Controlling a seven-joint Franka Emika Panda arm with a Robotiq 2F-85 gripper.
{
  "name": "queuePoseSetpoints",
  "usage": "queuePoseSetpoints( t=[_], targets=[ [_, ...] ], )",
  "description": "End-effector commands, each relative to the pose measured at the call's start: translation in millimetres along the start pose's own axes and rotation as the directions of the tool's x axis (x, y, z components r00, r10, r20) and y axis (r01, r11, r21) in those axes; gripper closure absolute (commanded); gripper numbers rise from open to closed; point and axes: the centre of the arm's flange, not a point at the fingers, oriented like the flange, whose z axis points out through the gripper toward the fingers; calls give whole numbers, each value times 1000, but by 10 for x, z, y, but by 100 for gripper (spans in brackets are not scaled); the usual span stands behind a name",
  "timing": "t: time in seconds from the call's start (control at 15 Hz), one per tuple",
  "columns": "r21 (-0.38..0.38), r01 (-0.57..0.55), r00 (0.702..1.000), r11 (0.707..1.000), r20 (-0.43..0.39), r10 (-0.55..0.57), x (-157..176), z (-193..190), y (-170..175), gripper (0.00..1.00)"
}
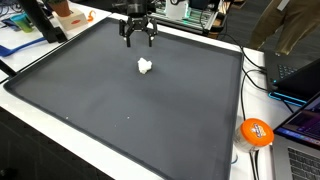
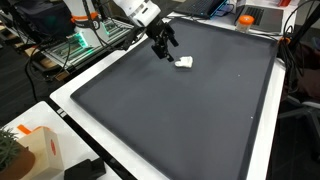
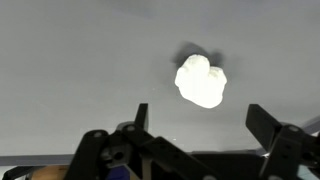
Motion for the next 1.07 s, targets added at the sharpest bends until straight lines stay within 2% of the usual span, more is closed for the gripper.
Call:
queuePoseSetpoints(
  t=[0.0,0.13,0.27,0.53,0.67,0.8,1.0],
  targets=[
    [89,3,998,996,59,-8,283,-452,37,0],
    [124,1,995,992,104,-14,418,-464,18,0],
    [123,-14,990,992,142,-3,575,-402,-28,0],
    [-83,-11,975,996,218,29,891,-467,-108,0],
    [-95,28,964,995,267,-2,949,-527,-203,0],
    [-74,51,944,996,330,-24,918,-541,-343,0],
    [-65,42,927,997,376,-14,863,-562,-381,0]
  ],
)
